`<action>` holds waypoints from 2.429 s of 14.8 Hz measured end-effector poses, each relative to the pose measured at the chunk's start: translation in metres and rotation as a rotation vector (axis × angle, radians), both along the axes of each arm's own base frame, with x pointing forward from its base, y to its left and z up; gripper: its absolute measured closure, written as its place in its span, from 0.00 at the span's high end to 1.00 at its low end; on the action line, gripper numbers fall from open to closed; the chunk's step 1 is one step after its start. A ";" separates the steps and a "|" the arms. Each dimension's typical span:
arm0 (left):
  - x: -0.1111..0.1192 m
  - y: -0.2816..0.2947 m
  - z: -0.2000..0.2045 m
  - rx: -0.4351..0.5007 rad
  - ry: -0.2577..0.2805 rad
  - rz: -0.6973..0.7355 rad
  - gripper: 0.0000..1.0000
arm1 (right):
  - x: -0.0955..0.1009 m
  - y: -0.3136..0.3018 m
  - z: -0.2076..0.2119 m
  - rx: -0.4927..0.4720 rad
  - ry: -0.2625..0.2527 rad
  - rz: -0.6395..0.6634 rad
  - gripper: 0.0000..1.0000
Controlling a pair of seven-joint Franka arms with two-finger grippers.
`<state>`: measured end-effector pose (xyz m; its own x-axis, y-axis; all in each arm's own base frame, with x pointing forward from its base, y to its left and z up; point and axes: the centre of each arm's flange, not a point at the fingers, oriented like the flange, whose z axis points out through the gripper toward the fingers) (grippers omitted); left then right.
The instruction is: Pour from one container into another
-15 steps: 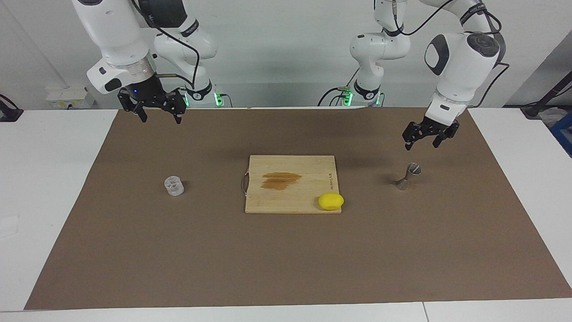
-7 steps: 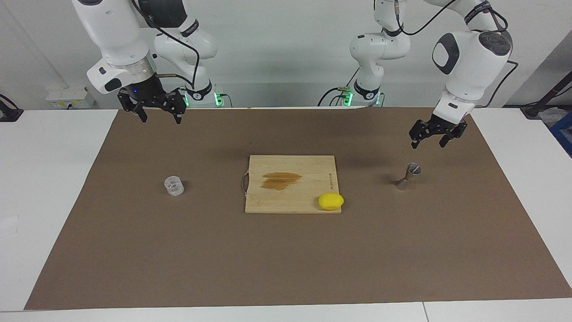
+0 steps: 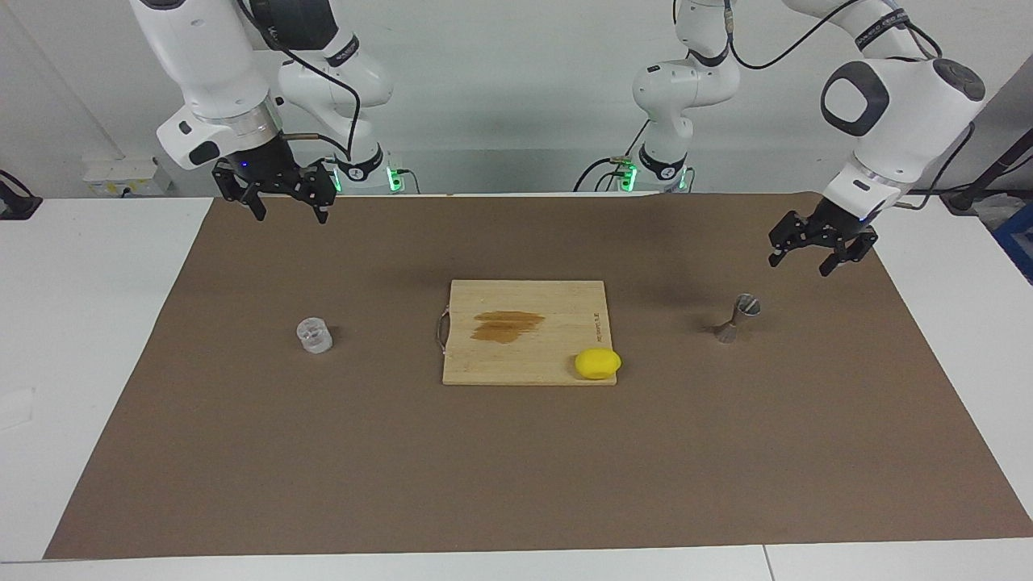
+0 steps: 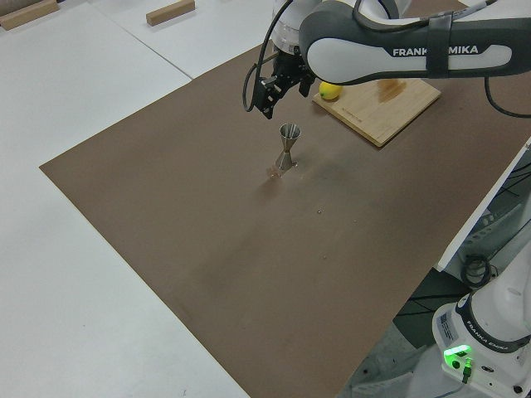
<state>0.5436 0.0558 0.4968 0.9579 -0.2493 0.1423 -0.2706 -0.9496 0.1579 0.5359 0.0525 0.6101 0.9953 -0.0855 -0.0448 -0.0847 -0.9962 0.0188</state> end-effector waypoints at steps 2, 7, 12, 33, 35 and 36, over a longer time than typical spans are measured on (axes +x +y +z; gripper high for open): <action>0.002 0.014 -0.011 -0.020 -0.007 -0.085 1.00 | 0.000 0.000 0.000 0.000 0.000 0.000 1.00; 0.005 0.049 -0.042 -0.070 -0.090 -0.464 1.00 | 0.000 0.000 0.000 0.000 0.000 0.000 1.00; 0.006 0.076 -0.069 -0.141 -0.262 -0.848 1.00 | 0.000 0.000 0.000 0.000 0.000 0.000 1.00; -0.003 0.104 -0.217 -0.948 -0.751 -0.948 1.00 | 0.000 0.000 0.000 0.000 0.000 0.000 1.00; -0.006 0.101 -0.236 -0.997 -0.787 -0.934 1.00 | 0.000 0.000 0.000 0.000 0.000 0.000 1.00; -0.007 0.101 -0.242 -1.023 -0.806 -0.920 1.00 | 0.000 0.000 0.000 0.000 0.000 0.000 1.00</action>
